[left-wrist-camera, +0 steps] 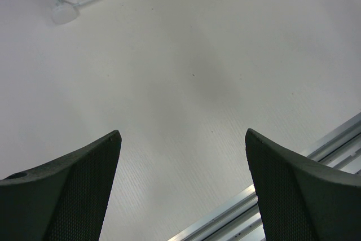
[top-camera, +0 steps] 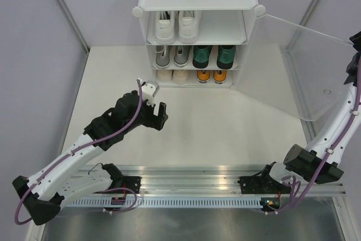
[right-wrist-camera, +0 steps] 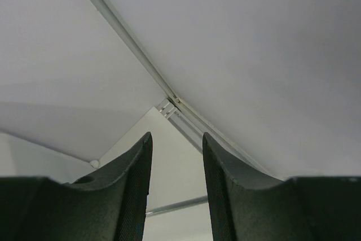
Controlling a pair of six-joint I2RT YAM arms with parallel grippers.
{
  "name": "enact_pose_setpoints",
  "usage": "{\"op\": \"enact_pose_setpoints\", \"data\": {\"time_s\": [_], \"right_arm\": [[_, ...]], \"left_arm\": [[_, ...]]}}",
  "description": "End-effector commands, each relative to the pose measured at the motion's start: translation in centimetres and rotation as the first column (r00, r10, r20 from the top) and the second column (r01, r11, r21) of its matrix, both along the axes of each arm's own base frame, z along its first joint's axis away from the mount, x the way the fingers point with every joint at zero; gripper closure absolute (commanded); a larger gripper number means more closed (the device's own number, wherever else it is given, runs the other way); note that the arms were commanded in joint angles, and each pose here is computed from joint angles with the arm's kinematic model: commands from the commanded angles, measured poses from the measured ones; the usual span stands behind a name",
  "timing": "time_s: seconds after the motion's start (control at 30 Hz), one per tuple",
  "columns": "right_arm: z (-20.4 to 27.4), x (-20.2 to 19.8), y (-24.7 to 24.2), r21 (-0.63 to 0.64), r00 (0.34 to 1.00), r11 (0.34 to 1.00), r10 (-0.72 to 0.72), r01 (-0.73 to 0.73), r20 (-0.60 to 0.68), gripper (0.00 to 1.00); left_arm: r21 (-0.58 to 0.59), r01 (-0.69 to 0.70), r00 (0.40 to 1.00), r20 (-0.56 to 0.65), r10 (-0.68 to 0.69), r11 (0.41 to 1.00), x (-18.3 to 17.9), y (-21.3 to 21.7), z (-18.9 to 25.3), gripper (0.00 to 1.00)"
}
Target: Place and organize the shoes in the shoe cabinet
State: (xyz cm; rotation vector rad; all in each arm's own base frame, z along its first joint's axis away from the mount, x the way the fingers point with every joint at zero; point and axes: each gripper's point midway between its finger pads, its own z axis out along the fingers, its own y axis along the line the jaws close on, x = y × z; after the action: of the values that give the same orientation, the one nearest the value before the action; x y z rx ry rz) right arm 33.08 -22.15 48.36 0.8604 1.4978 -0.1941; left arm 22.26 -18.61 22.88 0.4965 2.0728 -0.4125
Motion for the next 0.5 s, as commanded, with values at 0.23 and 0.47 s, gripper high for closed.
{"op": "enact_pose_setpoints", "data": {"time_s": [0.23,0.47], "right_arm": [[-2.4,-1.2,3.9,0.076,0.989,0.987,0.142,-0.139,-0.045,0.53],[1.0,-2.3,7.8,0.032,0.958,0.958,0.282,-0.284,0.046,0.48]], "left_arm": [[-0.012,0.010,1.000,0.025,-0.009,1.000,0.2,-0.2,0.6,0.07],[-0.011,0.007,1.000,0.026,-0.007,1.000,0.2,-0.1,0.6,0.07]]}}
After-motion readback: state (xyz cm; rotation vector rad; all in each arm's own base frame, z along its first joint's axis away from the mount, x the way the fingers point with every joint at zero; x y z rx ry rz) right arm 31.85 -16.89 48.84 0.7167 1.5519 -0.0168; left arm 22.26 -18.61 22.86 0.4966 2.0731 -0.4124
